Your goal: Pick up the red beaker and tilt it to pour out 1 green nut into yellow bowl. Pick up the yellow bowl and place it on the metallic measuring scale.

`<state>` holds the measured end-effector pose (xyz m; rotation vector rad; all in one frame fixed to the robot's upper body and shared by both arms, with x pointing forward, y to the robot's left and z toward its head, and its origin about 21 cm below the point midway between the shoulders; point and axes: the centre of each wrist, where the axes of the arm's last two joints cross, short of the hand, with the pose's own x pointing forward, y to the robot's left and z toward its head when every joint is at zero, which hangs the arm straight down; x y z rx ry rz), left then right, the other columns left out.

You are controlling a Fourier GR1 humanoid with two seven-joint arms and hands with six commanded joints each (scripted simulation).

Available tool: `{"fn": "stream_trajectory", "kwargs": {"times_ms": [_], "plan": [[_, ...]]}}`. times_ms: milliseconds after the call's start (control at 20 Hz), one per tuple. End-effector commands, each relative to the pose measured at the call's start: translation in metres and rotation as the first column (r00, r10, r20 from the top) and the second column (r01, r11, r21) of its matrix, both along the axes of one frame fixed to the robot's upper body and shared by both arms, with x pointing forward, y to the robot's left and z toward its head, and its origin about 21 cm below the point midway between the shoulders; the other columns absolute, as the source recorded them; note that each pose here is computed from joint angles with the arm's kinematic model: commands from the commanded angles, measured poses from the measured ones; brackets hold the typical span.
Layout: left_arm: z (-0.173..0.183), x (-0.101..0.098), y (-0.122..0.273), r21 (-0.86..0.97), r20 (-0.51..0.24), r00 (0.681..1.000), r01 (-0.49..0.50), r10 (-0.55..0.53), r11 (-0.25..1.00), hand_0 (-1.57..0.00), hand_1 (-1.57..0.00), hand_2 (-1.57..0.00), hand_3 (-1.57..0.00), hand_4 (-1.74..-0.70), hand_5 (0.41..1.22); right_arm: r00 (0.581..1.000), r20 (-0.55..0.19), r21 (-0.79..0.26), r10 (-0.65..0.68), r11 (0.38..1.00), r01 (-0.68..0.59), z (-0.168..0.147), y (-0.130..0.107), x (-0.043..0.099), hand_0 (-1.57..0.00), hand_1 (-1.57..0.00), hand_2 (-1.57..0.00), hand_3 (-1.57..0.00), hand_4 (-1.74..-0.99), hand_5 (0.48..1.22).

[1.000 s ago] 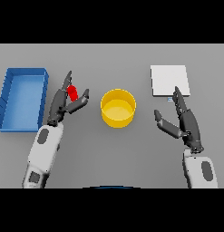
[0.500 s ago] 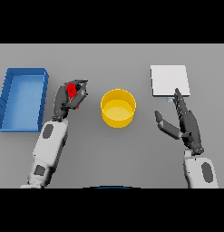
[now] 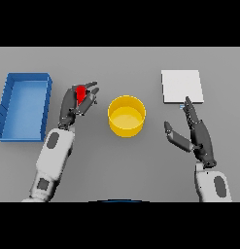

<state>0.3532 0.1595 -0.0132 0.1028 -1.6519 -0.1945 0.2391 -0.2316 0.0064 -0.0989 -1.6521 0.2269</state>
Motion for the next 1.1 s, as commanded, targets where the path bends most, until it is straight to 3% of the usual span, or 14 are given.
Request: {"fn": "stream_trajectory", "kwargs": {"times_ms": [0,200,400,700,850,1050], "plan": [[0.005,0.002,0.003,0.001,0.006,1.000,-0.009,0.009,1.000,-1.54,-1.54,-1.54,-1.50,-1.50,1.206,1.000,-0.002,0.000,-0.002,1.000,0.002,-0.002,0.002,0.000,0.00,0.00,0.00,0.00,-1.292,0.656],[0.027,0.002,0.003,0.061,0.065,0.998,0.015,-0.019,0.998,-1.56,-1.56,-1.56,-1.54,-1.50,1.215,1.000,0.016,-0.010,-0.010,1.000,0.010,0.003,-0.001,-0.001,0.00,0.00,0.00,0.00,-1.295,0.665],[0.059,0.007,0.003,0.228,0.074,0.995,0.040,-0.059,0.973,-1.57,-1.57,-1.56,-1.56,-1.62,1.174,1.000,0.028,-0.013,0.010,1.000,-0.009,0.002,0.000,-0.002,0.00,0.00,0.00,0.00,-1.277,0.664],[0.069,0.018,0.008,0.367,0.044,0.995,0.072,-0.094,0.927,-1.57,-1.57,-1.57,-1.56,-1.64,1.131,1.000,0.002,-0.017,-0.004,1.000,0.004,0.000,-0.001,-0.002,0.00,0.00,0.00,0.00,-1.274,0.683],[0.085,0.024,0.002,0.544,0.055,0.985,0.107,-0.163,0.832,-1.57,-1.57,-1.57,-1.57,-1.69,1.124,1.000,0.002,-0.001,0.002,1.000,-0.001,0.002,0.000,-0.002,0.00,0.00,0.00,0.00,-1.274,0.688],[0.104,0.031,-0.013,0.779,0.034,0.963,0.142,-0.268,0.611,-1.57,-1.57,-1.57,-1.57,-1.72,1.145,1.000,0.000,-0.015,-0.003,1.000,0.003,0.002,0.004,-0.002,0.00,0.00,0.00,0.00,-1.284,0.692]]}}
